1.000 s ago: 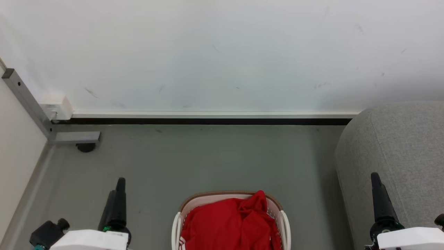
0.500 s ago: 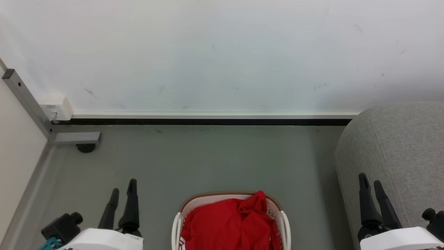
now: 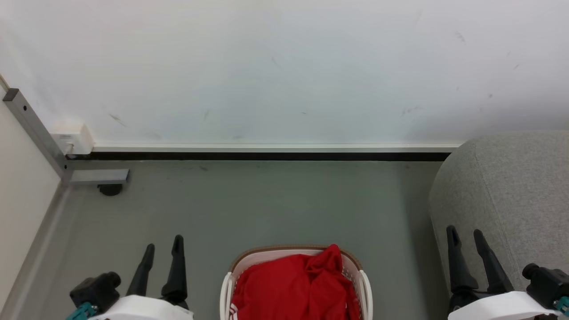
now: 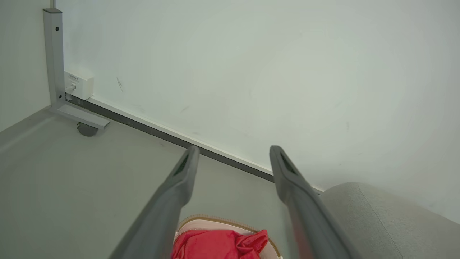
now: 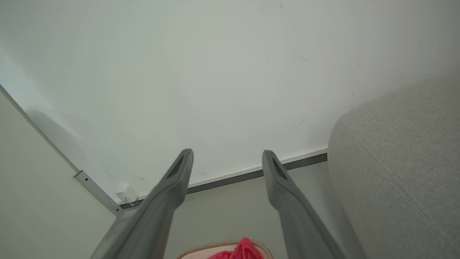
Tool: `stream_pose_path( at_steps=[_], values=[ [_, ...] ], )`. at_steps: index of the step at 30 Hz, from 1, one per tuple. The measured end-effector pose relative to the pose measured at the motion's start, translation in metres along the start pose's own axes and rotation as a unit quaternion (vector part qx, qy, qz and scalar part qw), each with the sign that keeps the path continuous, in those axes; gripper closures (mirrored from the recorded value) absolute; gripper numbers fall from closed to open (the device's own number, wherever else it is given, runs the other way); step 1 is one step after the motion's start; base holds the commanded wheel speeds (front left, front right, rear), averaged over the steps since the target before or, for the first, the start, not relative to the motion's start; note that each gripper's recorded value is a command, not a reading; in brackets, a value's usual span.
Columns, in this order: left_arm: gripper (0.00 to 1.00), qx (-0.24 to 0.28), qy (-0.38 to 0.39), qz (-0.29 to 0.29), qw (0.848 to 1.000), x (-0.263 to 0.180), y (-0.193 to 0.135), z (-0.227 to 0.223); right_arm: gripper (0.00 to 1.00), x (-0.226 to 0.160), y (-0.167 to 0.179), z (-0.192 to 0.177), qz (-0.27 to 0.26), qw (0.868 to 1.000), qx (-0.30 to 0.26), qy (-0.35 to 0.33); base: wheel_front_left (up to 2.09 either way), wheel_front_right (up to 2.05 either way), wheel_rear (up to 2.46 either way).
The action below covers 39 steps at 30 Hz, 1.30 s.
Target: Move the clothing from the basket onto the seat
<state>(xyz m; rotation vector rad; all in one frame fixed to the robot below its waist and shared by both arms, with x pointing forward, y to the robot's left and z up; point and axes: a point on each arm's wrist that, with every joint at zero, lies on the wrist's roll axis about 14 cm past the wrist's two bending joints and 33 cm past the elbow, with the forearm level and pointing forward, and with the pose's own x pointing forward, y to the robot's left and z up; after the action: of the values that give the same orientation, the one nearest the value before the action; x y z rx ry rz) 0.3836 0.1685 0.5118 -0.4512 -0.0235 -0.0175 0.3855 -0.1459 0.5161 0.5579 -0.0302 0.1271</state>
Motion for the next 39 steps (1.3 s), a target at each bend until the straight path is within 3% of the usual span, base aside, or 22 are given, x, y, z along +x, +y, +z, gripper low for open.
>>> stream_pose_path(
  at_steps=[16, 39],
  values=[
    [0.00, 0.074, -0.006, -0.014, 0.997, -0.001, -0.006, -0.002, 0.00, -0.002, 0.000, -0.007, 0.008, 0.997, -0.082, 0.008, 0.00, 0.00, 0.00],
    [0.00, 0.156, -0.027, -0.037, 0.987, -0.001, -0.017, 0.000, 0.00, -0.001, 0.012, -0.007, 0.036, 0.987, -0.159, -0.003, 0.00, 0.00, 0.00]
  ],
)
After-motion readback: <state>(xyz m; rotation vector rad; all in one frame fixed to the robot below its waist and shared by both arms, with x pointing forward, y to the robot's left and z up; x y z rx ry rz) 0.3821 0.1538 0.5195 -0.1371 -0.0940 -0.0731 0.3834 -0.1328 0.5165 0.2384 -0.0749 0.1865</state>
